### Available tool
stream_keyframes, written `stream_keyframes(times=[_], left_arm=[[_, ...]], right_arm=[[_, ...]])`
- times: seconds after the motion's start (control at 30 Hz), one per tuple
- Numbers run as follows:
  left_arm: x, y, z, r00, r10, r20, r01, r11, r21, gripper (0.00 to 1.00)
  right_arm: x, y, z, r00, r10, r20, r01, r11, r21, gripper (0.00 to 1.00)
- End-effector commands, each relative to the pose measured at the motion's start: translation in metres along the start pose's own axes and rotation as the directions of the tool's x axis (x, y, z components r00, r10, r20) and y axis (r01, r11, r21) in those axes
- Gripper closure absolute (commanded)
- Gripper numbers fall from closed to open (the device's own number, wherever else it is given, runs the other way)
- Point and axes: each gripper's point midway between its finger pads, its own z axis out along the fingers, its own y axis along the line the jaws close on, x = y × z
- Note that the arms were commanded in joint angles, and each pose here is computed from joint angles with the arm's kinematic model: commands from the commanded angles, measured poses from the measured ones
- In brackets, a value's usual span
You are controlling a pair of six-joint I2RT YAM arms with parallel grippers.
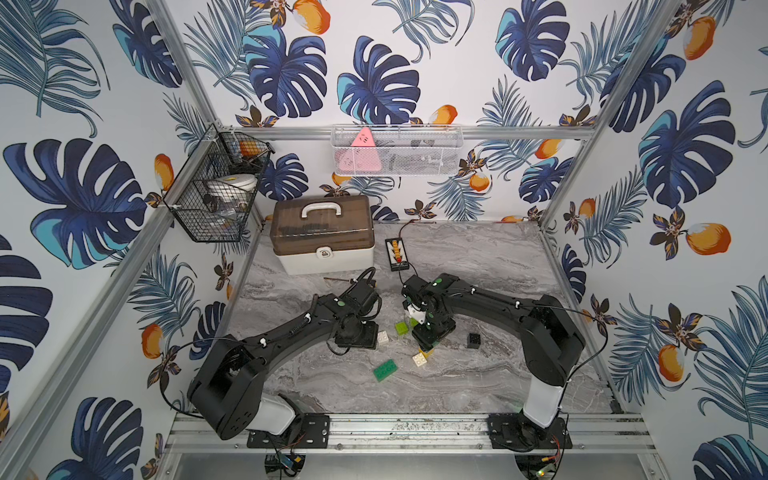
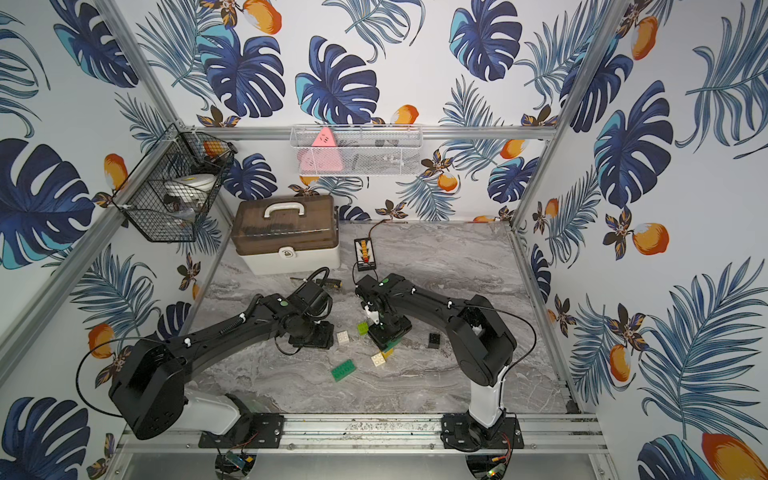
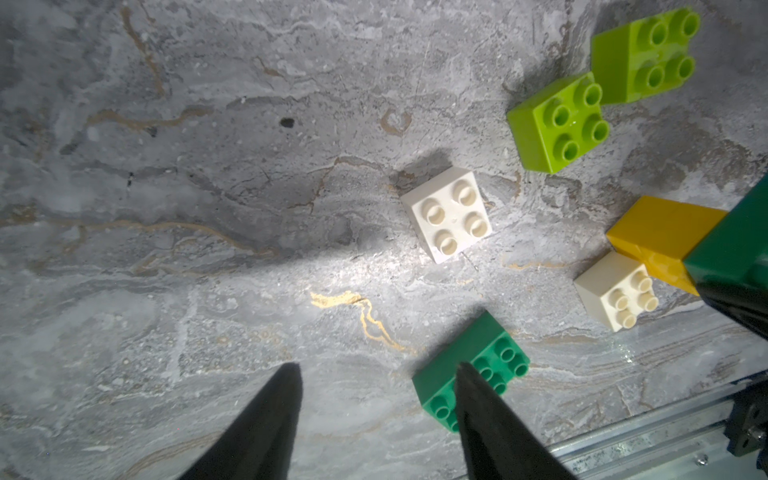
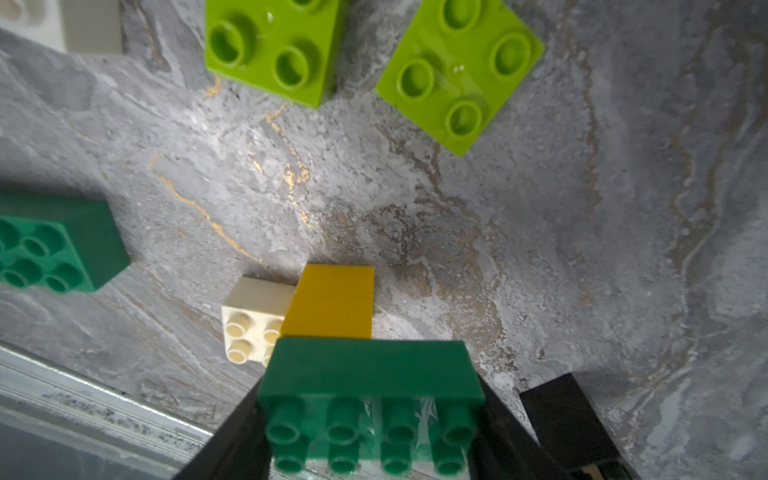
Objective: Assemble a giraffe with lego
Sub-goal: Assemble the lego brick with the lego brick, then pick up the lego brick from the center of the board.
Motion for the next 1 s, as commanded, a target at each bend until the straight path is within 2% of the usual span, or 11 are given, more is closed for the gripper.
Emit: stream_keyframes(times=[0.0, 0.2, 0.33, 0.5, 0.6, 0.7, 0.83, 0.97], left_arm=[[-0.001, 0.001, -0.003, 1.0, 0.009, 0.007, -0.009, 1.0, -0.002, 0.36], [-0.002, 0.001, -0.004, 1.0, 0.005, 0.013, -0.005, 1.0, -0.006, 0.36], [-0.003, 0.002, -0.005, 1.0, 0.004, 0.018, -0.003, 1.0, -0.013, 0.35], [-0.004, 0.003, -0.006, 1.0, 0.002, 0.023, -0.002, 1.0, -0.018, 0.35], [-0.004, 0.003, -0.006, 1.0, 0.002, 0.024, -0.002, 1.0, -0.017, 0.35], [-0.004, 0.003, -0.005, 1.0, 0.006, 0.021, -0.005, 1.0, -0.015, 0.35], [-0.006, 0.002, -0.005, 1.0, 0.018, 0.024, -0.017, 1.0, -0.017, 0.35], [-0.009, 0.0, -0.007, 0.999, 0.031, 0.028, -0.031, 0.999, -0.017, 0.35]], right_arm=[[0.008, -0.006, 0.005, 0.999, 0.021, -0.029, -0.02, 0.999, 0.034, 0.46], [0.011, -0.012, 0.007, 0.997, 0.069, -0.038, -0.066, 0.995, 0.075, 0.46], [0.017, -0.023, 0.006, 0.991, 0.123, -0.047, -0.114, 0.981, 0.158, 0.47], [0.019, -0.03, -0.002, 0.984, 0.179, -0.016, -0.169, 0.952, 0.255, 0.48], [0.017, -0.028, -0.008, 0.98, 0.199, 0.02, -0.197, 0.942, 0.271, 0.48], [0.013, -0.025, -0.017, 0.967, 0.244, 0.074, -0.255, 0.936, 0.243, 0.48], [0.006, -0.021, -0.035, 0.927, 0.334, 0.172, -0.361, 0.918, 0.162, 0.47], [0.008, -0.024, -0.036, 0.881, 0.43, 0.199, -0.452, 0.888, 0.083, 0.47]])
